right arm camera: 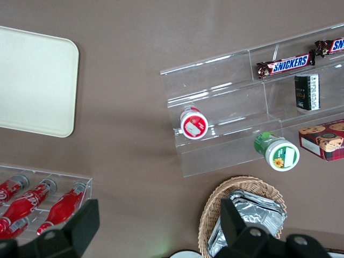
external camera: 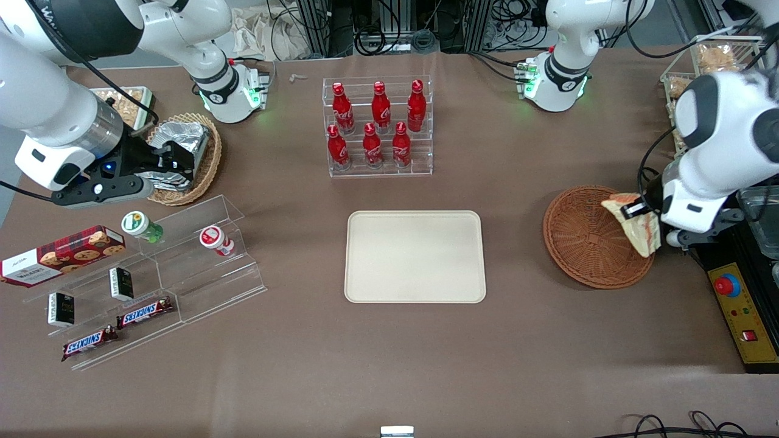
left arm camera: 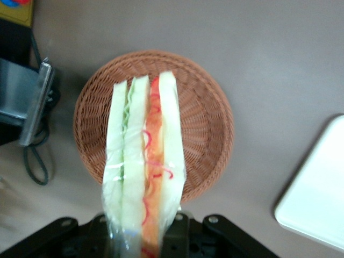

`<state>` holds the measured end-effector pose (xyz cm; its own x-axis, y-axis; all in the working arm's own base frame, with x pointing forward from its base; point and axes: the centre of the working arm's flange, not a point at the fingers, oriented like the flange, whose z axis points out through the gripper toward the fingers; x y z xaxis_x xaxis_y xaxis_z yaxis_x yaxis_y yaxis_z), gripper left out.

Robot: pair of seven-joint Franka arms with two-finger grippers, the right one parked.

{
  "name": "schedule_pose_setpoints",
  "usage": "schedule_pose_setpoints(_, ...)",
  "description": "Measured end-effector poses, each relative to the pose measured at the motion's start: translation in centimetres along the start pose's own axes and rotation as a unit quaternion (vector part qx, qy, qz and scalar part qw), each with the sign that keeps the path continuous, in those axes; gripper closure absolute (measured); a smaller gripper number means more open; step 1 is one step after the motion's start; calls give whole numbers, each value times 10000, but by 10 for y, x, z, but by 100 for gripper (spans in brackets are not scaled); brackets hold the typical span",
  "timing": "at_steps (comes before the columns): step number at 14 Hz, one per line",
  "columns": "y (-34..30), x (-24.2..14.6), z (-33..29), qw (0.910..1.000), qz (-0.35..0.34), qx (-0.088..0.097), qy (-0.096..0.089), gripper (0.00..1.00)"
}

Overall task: Place sandwich from basket to tray
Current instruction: 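Carry the held sandwich with the left gripper over the cream tray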

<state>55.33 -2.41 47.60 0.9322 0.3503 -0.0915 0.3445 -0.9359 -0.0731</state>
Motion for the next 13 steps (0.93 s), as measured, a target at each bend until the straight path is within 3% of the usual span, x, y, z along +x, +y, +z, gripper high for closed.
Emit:
schedule_pose_setpoints(3,41,-25,-74,9987,516,35,18,79)
schedule_pose_setpoints(5,78,-47,-86,9958,908,48,46,79)
schedule_pose_setpoints(8,143,-81,-60,9884,1513,84,-66,79)
schedule_pose_setpoints(11,197,-103,-6,9843,1755,-176,48,79)
schedule_pose_setpoints(13,218,-111,37,9824,1842,-309,22,79)
